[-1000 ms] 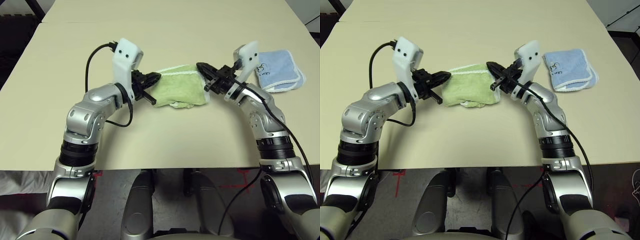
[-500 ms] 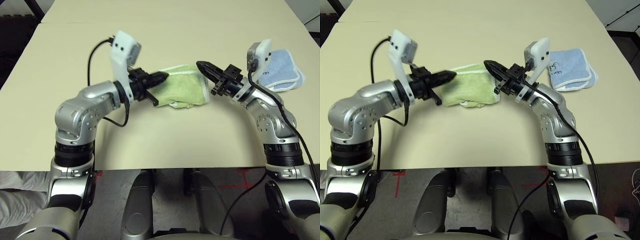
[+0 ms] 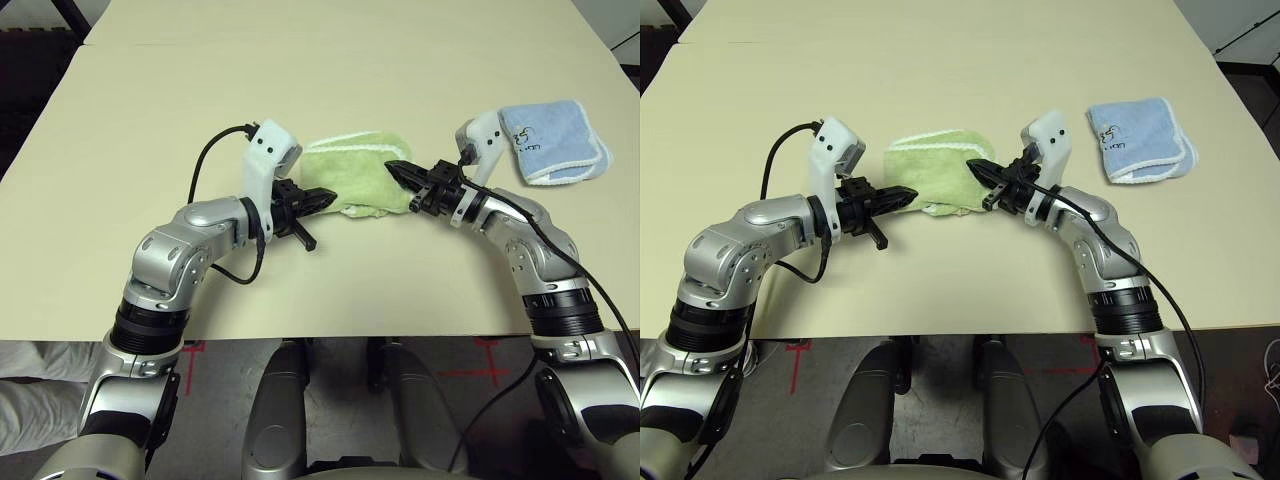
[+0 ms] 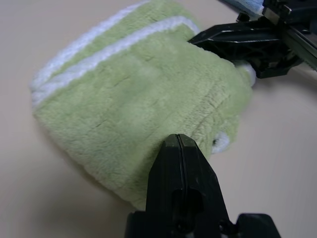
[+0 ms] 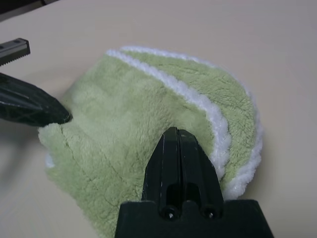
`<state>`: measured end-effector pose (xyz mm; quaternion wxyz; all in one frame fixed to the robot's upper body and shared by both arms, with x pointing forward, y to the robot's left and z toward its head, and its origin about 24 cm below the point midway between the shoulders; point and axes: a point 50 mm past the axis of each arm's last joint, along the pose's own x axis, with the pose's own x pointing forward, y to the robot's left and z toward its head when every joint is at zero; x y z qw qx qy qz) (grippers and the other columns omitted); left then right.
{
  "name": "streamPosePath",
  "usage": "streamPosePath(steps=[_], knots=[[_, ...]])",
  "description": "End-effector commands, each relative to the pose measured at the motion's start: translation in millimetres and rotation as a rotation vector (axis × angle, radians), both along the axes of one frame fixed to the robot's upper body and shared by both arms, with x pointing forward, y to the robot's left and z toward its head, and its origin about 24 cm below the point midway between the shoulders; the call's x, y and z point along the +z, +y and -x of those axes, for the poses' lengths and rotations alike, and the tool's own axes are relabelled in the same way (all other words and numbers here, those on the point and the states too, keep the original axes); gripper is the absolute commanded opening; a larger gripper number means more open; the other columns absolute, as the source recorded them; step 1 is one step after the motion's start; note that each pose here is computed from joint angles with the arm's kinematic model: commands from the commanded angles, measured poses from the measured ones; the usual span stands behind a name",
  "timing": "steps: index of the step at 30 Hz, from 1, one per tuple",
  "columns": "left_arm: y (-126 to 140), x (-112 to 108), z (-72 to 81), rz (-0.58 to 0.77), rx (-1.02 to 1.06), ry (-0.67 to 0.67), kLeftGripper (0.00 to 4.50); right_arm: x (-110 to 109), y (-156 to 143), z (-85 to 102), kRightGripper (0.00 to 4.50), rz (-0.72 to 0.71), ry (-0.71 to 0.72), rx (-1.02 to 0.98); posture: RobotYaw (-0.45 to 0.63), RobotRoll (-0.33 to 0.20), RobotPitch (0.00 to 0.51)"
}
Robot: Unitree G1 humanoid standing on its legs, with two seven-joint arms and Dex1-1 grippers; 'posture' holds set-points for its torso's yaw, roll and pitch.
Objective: Fold the towel and set it aside.
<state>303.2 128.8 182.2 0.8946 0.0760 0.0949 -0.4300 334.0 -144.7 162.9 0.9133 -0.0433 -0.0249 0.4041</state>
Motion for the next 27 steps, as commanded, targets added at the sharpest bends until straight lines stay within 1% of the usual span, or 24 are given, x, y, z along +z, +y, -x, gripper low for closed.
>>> streamPosePath(steps=[1,5,7,11,14,16,18,23,27], knots=[[-1.1,-9.4,0.8,-0.022,-0.010,0.019,0.03,-14.1,-3.4,3.4,0.00,0.036,0.041,-0.008,0.03,0.000,0.282],[0.8,-0.8,-0.1,-0.006,-0.004,0.001,0.03,0.1,-9.1,0.4,0.00,-0.013,-0.016,-0.032,0.03,0.000,0.282],[1.6,4.4,-1.0,0.004,-0.001,-0.011,0.03,6.2,-13.7,-2.5,0.00,-0.031,-0.034,-0.051,0.03,0.000,0.290],[4.9,24.7,-5.4,0.037,0.013,-0.067,0.03,22.2,-23.2,-7.2,0.00,-0.060,-0.089,-0.069,0.03,0.000,0.290],[6.0,40.0,-9.0,0.076,0.021,-0.102,0.03,27.2,-24.8,-10.8,0.00,-0.072,-0.109,-0.082,0.03,0.000,0.290],[7.9,45.0,-12.8,0.093,0.039,-0.114,0.03,26.6,-24.1,-13.3,0.00,-0.064,-0.117,-0.090,0.03,0.000,0.290],[11.3,43.9,-18.1,0.087,0.070,-0.120,0.03,25.5,-20.9,-14.7,0.00,-0.065,-0.117,-0.090,0.02,0.000,0.289],[14.5,27.6,-33.3,0.041,0.134,-0.115,0.03,14.4,-1.3,-25.2,0.00,-0.054,-0.093,-0.096,0.02,0.000,0.289],[11.1,20.5,-39.2,0.032,0.141,-0.116,0.03,11.3,11.2,-33.8,0.00,-0.067,-0.089,-0.094,0.02,0.000,0.290]])
